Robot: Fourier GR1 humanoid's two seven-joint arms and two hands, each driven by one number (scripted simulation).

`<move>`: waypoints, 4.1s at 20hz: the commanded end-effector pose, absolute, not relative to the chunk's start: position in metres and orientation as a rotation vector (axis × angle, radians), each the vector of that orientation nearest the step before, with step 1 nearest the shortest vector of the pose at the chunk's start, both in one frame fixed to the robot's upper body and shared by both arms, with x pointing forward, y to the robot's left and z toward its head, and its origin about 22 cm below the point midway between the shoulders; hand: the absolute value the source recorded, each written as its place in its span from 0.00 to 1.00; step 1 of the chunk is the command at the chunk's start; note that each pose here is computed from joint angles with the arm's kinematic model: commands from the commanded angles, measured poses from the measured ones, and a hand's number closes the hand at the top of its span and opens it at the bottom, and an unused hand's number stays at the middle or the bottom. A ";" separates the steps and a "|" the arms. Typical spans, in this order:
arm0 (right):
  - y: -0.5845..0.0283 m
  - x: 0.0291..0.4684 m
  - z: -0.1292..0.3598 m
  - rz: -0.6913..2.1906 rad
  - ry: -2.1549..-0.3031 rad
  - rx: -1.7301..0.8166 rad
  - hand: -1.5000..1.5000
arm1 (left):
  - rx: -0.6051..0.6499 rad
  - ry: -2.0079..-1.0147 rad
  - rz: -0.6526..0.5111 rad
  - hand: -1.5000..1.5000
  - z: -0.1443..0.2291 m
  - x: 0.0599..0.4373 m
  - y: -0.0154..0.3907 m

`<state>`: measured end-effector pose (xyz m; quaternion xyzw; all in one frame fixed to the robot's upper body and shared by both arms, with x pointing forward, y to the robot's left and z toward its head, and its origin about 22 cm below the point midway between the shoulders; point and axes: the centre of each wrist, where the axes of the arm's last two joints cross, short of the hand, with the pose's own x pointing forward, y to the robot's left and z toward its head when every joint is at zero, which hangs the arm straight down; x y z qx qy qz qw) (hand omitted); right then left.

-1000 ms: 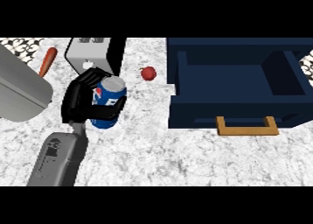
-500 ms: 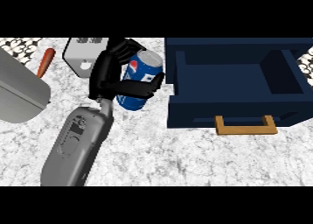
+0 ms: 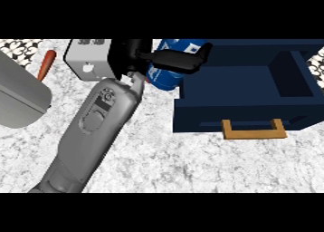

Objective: Pick up the can, place it into the drawer and close the drawer

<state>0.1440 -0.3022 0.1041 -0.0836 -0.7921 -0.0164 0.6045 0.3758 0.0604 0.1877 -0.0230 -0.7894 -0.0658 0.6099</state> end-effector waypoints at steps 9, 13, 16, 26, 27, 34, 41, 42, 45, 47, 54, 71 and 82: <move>-0.317 0.142 0.096 -0.021 -1.852 -0.173 0.00 | -0.027 -1.799 -0.195 1.00 0.252 0.399 0.003; -0.310 0.157 0.098 -0.024 -1.835 -0.164 0.00 | 0.019 -1.786 -0.215 1.00 0.240 0.410 -0.005; -0.310 0.151 0.103 -0.032 -1.833 -0.192 0.00 | 0.027 -1.781 -0.218 1.00 0.242 0.413 -0.011; -0.304 0.172 0.107 -0.005 -1.843 -0.171 0.00 | 0.090 -1.764 -0.235 1.00 0.235 0.419 -0.024; -0.293 0.172 0.106 -0.004 -1.853 -0.170 0.00 | 0.080 -1.747 -0.231 1.00 0.231 0.426 -0.018; -0.288 0.179 0.099 -0.006 -1.855 -0.142 0.00 | 0.148 -1.771 -0.253 1.00 0.203 0.426 -0.016; -0.289 0.172 0.105 0.012 -1.867 -0.138 0.00 | 0.222 -1.771 -0.261 1.00 0.202 0.427 -0.019; -0.294 0.180 0.113 0.004 -1.849 -0.154 0.00 | 0.218 -1.771 -0.284 1.00 0.187 0.432 -0.009; -0.294 0.177 0.117 0.033 -1.873 -0.159 0.00 | 0.261 -1.760 -0.289 1.00 0.180 0.431 -0.009; -0.301 0.179 0.113 0.037 -1.868 -0.152 0.00 | 0.250 -1.797 -0.294 1.00 0.182 0.427 -0.013; -0.284 0.187 0.121 0.039 -1.894 -0.146 0.00 | 0.342 -1.777 -0.246 0.00 0.171 0.428 -0.010; -0.297 0.177 0.146 0.293 -1.989 -0.358 0.00 | 0.309 -1.759 -0.112 0.00 0.153 0.429 0.000; -0.279 0.198 0.150 0.564 -2.007 -0.595 0.00 | 0.212 -1.804 -0.052 0.00 0.165 0.418 -0.014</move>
